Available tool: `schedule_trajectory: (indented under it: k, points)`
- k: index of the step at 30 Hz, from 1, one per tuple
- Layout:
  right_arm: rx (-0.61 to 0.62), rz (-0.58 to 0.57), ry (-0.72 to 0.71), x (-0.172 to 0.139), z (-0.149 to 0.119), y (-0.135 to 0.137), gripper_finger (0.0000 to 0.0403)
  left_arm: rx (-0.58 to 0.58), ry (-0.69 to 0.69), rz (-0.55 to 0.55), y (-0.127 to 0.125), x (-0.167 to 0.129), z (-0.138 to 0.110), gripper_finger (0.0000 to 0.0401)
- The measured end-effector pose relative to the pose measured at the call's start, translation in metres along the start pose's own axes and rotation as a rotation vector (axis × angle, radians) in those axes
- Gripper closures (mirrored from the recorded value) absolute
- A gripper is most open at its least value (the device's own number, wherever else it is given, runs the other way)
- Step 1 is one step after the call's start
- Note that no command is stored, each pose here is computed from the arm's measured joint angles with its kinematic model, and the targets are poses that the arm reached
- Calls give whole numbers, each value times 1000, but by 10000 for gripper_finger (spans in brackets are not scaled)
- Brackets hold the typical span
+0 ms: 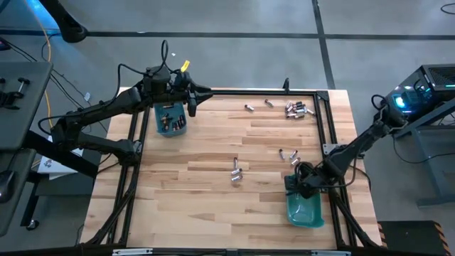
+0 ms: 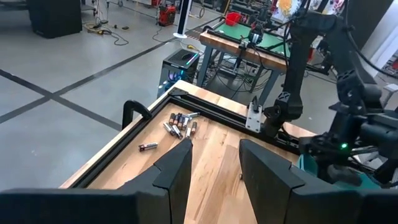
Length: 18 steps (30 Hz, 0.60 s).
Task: Sort batteries
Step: Put the silver battery into the green bin
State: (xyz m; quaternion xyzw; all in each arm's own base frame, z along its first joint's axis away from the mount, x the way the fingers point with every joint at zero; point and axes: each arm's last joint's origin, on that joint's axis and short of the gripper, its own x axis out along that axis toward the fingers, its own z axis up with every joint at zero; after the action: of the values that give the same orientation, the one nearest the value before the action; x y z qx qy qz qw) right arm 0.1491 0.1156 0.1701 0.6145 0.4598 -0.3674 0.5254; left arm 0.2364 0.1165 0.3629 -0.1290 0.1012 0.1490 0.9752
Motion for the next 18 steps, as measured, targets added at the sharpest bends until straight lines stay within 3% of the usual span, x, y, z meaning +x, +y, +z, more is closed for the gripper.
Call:
schedule_trajectory:
  k: [18]
  points:
    - [0,32,1,14,7,-8,337,-27,-1,0,0,0,0,272]
